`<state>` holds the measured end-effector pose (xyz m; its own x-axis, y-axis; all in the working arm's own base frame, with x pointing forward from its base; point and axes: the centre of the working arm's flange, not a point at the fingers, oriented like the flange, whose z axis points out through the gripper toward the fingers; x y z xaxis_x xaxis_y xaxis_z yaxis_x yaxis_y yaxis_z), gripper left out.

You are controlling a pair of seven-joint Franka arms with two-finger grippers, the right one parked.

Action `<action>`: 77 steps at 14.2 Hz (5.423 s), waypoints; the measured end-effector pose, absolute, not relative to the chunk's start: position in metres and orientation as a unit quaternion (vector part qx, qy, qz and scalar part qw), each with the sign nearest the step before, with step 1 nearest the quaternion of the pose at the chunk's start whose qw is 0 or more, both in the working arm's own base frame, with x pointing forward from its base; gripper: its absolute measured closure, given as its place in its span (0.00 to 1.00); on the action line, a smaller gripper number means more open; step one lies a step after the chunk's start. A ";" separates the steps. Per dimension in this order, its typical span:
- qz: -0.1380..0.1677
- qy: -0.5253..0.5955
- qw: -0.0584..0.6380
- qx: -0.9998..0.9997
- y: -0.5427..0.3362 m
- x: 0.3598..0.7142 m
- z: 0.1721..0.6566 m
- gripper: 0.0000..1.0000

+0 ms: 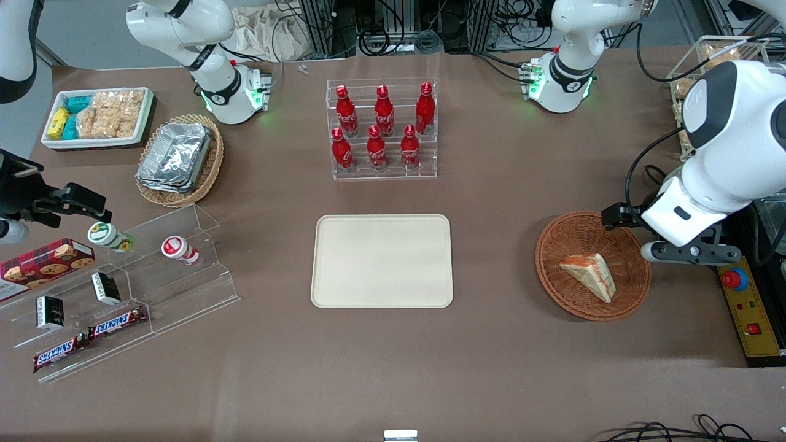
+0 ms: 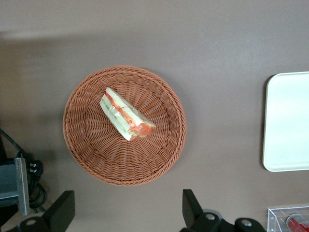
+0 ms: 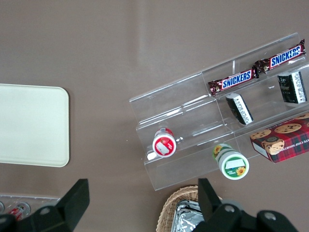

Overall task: Place sandwich from basket to tray
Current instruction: 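Lower the open left gripper over the wrapped sandwich in the wicker basket, then close the left gripper on the sandwich's upright edge, then lift the sandwich out of the basket with the left gripper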

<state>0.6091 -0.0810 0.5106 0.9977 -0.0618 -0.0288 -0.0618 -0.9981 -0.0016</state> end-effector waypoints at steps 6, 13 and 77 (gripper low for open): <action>0.003 -0.124 -0.005 -0.992 -0.079 0.613 0.459 0.00; 0.006 -0.267 -0.016 -0.964 -0.044 0.618 0.399 0.00; 0.060 -0.185 -0.013 -0.981 -0.309 0.587 0.478 0.84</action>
